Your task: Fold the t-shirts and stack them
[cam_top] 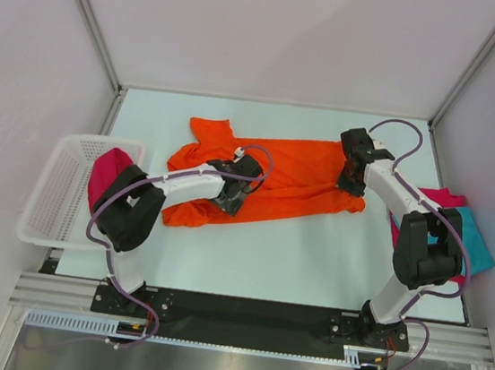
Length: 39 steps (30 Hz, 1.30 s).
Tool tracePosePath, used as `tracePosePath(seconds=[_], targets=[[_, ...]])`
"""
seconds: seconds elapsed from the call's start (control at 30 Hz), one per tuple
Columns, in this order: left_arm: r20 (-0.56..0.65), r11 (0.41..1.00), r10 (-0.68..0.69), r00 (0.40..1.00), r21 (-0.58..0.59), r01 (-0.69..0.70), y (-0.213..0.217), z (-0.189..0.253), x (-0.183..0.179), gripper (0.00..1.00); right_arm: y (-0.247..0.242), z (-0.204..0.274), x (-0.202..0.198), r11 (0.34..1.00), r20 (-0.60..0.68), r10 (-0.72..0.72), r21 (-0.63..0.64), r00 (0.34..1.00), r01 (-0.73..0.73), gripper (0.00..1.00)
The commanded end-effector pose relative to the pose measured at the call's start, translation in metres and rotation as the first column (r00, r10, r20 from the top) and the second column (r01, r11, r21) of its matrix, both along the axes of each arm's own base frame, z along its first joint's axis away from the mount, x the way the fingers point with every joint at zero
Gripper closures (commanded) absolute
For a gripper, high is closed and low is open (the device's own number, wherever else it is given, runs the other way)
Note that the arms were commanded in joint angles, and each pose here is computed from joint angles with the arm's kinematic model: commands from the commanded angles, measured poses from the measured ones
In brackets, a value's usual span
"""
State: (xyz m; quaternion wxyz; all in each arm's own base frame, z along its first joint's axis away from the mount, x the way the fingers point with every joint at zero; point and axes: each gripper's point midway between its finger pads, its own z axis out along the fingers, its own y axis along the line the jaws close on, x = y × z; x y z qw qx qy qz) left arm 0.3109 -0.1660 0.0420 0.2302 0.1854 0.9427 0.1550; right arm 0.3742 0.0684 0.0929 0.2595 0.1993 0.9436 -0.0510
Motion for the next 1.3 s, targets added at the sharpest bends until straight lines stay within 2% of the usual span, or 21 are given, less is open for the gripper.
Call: tracePosePath(seconds=[0.0,0.37,0.6,0.7,0.83,0.93,0.97,1.07,1.27], targets=[[0.014,1.0,0.026,1.0,0.009,-0.027,0.006,0.0,0.003,0.12,-0.004,0.013,0.002,1.0,0.046,-0.002,-0.017,0.999,0.003,0.7],[0.001,0.999,0.035,0.999,-0.018,-0.035,0.005,0.001,0.0,0.26,-0.003,0.01,0.002,1.0,0.045,0.006,-0.013,0.999,-0.006,0.75],[0.006,0.998,0.049,0.999,-0.032,-0.049,0.006,0.005,-0.002,0.38,-0.001,0.008,0.001,1.0,0.042,0.01,-0.009,0.999,-0.01,0.75],[0.003,0.998,0.053,0.999,-0.034,-0.053,0.006,0.006,-0.003,0.39,0.0,0.008,0.002,1.0,0.042,0.012,-0.009,0.999,-0.011,0.76],[0.007,0.998,0.058,0.998,-0.033,-0.058,0.007,0.009,-0.004,0.38,0.001,0.008,0.002,1.0,0.043,0.013,-0.005,0.999,-0.013,0.76],[0.021,0.997,0.072,0.997,-0.027,-0.071,0.011,0.016,-0.005,0.3,0.001,0.008,0.002,1.0,0.045,0.016,-0.006,0.999,-0.016,0.76],[0.028,0.997,0.078,0.997,-0.029,-0.077,0.012,0.019,-0.005,0.23,0.001,0.008,0.002,1.0,0.043,0.017,-0.008,0.999,-0.016,0.76],[0.073,0.996,0.087,0.994,-0.031,-0.085,0.015,0.031,-0.003,0.14,0.003,0.007,0.002,1.0,0.043,0.022,-0.005,0.999,-0.022,0.76],[0.154,0.997,0.056,0.987,0.039,-0.063,0.019,0.035,0.0,0.14,0.008,0.006,0.004,1.0,0.044,0.03,-0.002,0.999,-0.03,0.77]])
